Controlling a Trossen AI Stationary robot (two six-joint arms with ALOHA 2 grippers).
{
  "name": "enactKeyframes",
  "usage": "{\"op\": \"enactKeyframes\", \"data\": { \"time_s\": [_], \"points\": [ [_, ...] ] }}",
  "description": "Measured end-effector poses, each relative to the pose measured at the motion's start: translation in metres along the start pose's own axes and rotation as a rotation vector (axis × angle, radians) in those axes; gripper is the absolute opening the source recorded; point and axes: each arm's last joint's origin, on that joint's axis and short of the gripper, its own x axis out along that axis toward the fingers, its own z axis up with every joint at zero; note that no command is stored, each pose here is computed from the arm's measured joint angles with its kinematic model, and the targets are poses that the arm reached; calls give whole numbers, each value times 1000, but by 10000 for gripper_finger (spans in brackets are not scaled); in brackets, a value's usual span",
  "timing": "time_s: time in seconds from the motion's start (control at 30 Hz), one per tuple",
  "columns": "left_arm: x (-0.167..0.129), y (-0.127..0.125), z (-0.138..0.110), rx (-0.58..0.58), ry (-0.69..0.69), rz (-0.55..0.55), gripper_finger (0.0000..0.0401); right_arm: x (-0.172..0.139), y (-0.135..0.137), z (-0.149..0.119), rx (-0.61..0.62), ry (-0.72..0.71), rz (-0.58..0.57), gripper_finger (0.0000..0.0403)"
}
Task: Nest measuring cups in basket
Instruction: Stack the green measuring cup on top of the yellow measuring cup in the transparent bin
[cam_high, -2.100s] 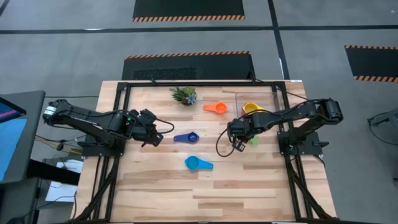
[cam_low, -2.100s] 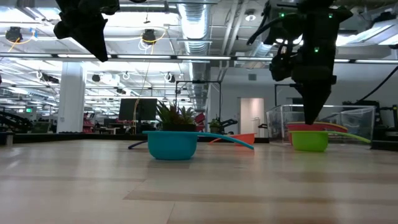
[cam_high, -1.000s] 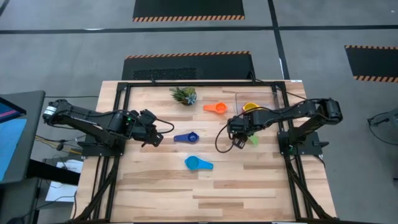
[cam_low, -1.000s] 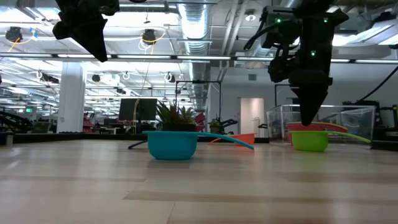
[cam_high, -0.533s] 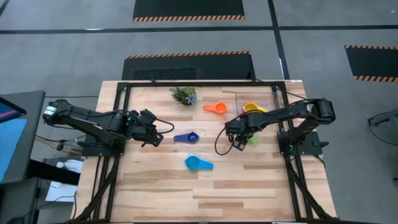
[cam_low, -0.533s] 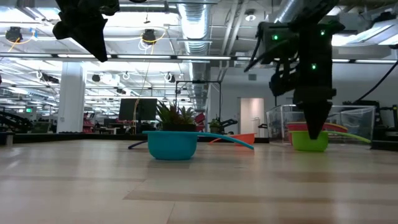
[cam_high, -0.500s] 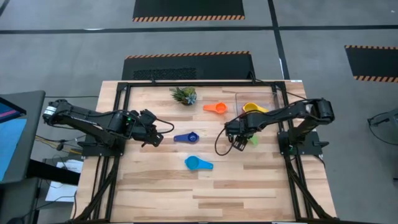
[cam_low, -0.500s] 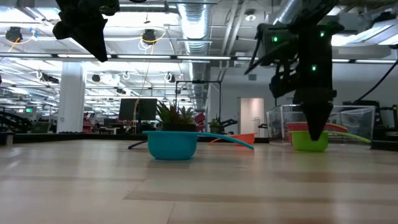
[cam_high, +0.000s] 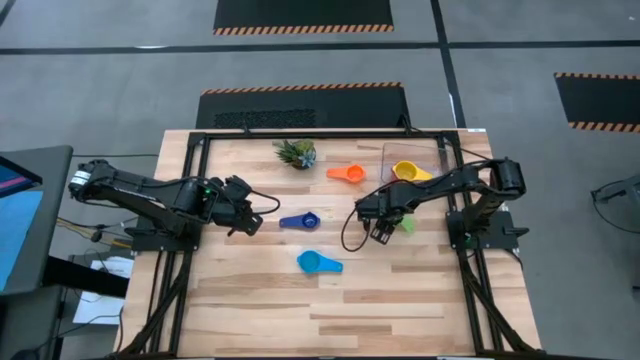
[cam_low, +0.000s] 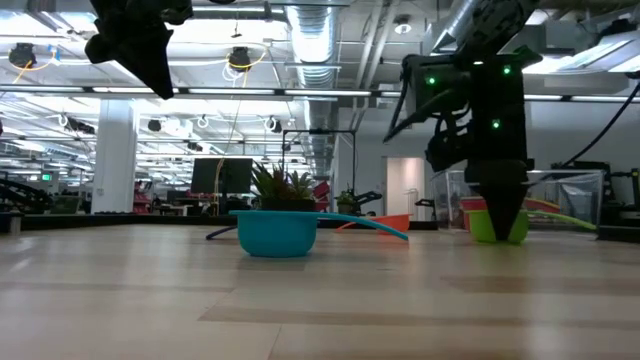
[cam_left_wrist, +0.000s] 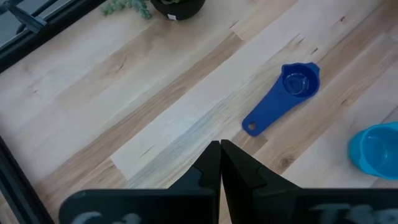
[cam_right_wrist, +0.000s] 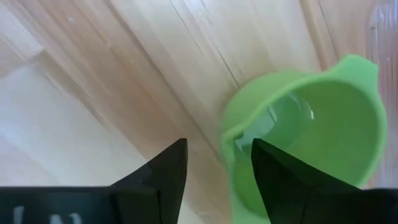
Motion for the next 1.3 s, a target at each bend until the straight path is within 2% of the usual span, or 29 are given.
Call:
{"op": "enactKeyframes", "data": {
  "time_s": [0.23, 0.37, 0.5, 0.7, 0.77, 0.9, 1.03, 1.17, 1.3],
  "points": [
    [0, -1, 1, -7, -7, -10, 0, 0, 1, 2, 5, -20, 12, 184],
    [0, -1, 1, -7, -7, -9, 0, 0, 1, 2, 12, -17, 18, 162],
    [0, -1, 1, -7, -7, -9, 0, 0, 1, 2, 58, -15, 18, 117],
    [0, -1, 1, -5, -6, -9, 0, -1, 4, 1, 86, 6, 63, 20],
    [0, -1, 1, -4, -6, -7, 0, -6, 9, 1, 68, 22, 107, 14],
    [0, -1, 1, 9, -7, -6, 0, -36, 25, 5, 17, -42, 161, 12],
    [0, -1, 1, 16, -7, -6, 0, -86, 35, 6, -46, -156, 153, 11],
    [0, -1, 1, 16, -7, -5, 0, -138, 31, 1, -80, -281, 37, 9],
    [0, -1, 1, 17, -8, -5, 0, -177, 12, -11, -131, -380, -165, 9]
  ]
}}
